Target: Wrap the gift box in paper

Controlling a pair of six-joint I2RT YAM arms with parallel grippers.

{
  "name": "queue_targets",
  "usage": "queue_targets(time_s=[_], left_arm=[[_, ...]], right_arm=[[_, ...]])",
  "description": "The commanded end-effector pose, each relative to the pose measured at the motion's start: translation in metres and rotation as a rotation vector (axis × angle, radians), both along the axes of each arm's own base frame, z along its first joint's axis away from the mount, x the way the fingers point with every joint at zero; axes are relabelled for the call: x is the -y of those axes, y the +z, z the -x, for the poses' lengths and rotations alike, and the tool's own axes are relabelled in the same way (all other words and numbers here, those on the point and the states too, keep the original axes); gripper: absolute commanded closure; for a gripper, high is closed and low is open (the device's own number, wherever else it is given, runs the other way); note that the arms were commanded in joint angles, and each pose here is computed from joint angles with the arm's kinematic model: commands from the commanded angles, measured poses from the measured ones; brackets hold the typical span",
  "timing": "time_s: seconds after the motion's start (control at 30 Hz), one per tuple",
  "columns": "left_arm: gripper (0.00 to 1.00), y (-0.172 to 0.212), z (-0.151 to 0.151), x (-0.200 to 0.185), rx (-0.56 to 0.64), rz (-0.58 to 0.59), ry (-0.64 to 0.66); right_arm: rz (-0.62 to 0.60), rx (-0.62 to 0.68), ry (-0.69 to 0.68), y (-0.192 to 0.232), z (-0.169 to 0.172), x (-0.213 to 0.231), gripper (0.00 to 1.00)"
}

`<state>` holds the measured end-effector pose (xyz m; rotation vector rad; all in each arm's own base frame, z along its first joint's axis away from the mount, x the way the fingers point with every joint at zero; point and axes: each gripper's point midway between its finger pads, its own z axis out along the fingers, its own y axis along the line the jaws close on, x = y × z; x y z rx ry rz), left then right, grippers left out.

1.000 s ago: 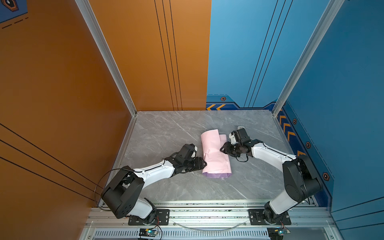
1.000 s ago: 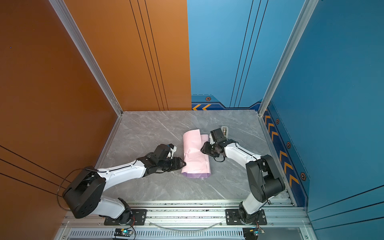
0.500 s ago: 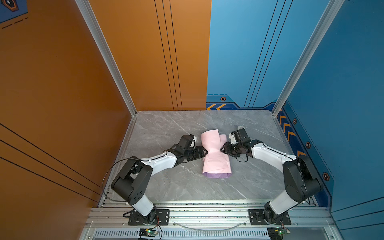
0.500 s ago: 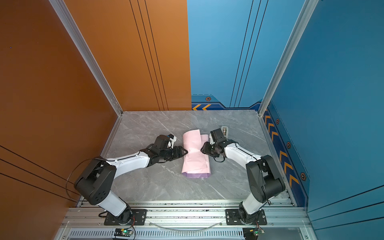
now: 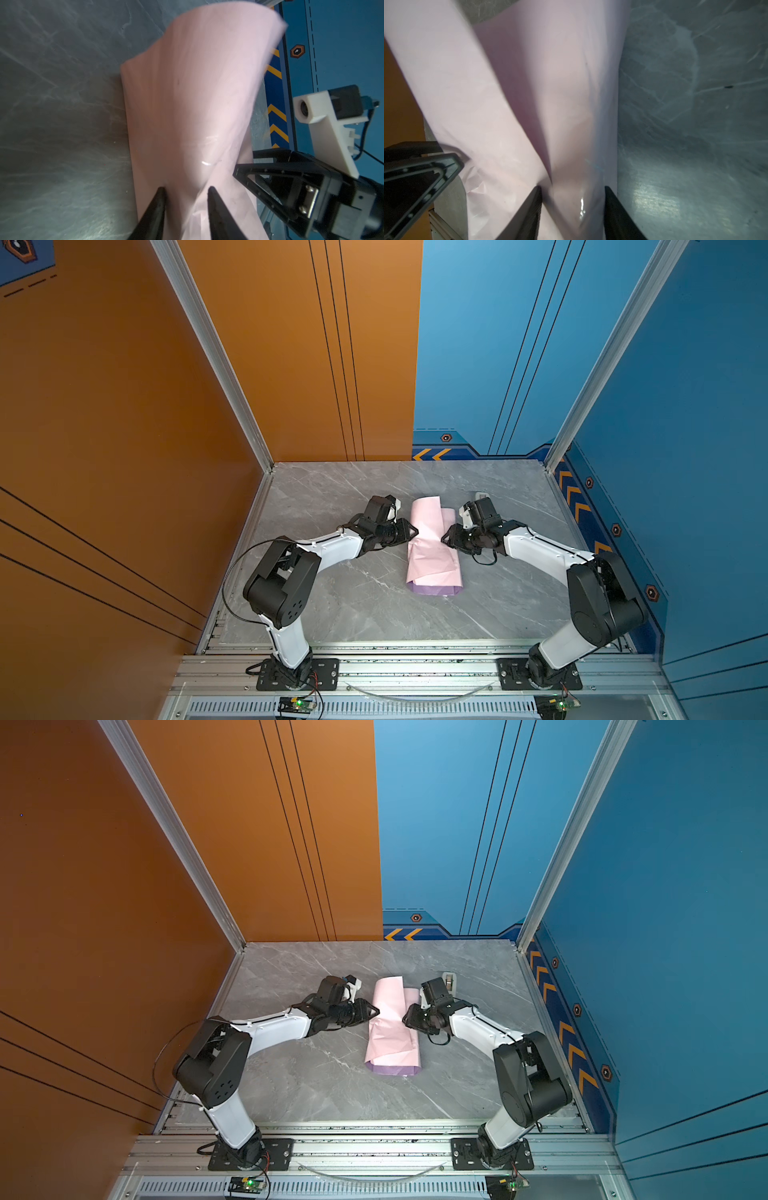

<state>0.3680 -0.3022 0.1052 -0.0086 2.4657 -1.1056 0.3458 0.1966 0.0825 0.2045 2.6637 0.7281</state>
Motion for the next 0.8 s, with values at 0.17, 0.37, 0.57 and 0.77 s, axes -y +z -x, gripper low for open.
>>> queue_targets(time_s=[0.17, 0.37, 0.57, 0.77], left_arm=[[0.37, -0.017, 0.052, -0.011, -0.082, -0.1, -0.073], [0.4, -0.023, 0.089, -0.004, -0.122, -0.102, -0.11], [0.67, -0.035, 0.114, -0.006, -0.167, -0.111, -0.121], [0.84, -0.046, 0.128, -0.015, -0.186, -0.126, -0.103]], right_arm=[[0.062, -0.057, -0.008, -0.014, 0.019, 0.012, 0.52], [0.061, -0.055, -0.01, -0.014, 0.018, 0.011, 0.52], [0.061, -0.059, -0.03, -0.016, 0.017, 0.013, 0.52], [0.067, -0.06, -0.038, -0.017, 0.016, 0.014, 0.53]])
